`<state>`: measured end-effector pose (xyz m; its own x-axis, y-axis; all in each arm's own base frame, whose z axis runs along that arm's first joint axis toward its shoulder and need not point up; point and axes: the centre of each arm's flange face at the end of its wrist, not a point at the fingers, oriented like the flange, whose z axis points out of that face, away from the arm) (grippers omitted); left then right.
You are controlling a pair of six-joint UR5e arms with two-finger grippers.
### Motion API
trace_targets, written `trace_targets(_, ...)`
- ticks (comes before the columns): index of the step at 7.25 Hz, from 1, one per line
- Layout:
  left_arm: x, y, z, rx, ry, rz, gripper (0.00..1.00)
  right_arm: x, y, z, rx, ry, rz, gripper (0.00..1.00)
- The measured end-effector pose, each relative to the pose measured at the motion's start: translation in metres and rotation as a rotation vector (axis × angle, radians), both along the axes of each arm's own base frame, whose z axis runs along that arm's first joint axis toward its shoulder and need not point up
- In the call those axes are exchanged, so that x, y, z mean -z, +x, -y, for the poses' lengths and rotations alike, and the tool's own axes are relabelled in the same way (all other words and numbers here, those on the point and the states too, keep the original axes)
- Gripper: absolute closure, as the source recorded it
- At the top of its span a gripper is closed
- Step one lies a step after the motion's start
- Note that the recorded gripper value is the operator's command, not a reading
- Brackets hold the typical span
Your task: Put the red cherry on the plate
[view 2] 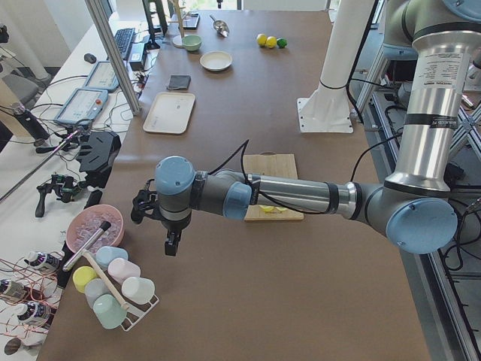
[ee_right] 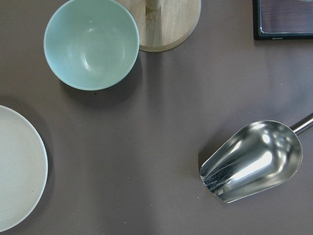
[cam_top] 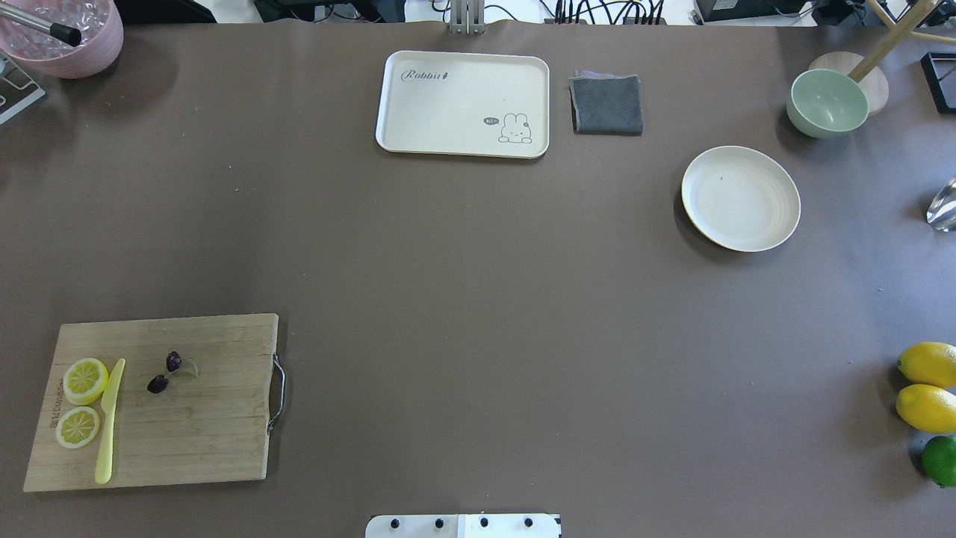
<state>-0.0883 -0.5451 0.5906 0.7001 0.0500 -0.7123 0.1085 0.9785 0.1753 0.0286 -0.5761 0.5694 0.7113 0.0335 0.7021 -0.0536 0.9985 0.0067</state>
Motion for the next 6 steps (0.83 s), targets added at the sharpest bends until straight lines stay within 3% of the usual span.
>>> trace_targets(6, -0.0034, 0.0004, -0.0016, 0.0, -0.007, 0.0, 0.02, 0.0036, -0.0003, 0.0025, 0.0, 0.007, -0.001, 0.0)
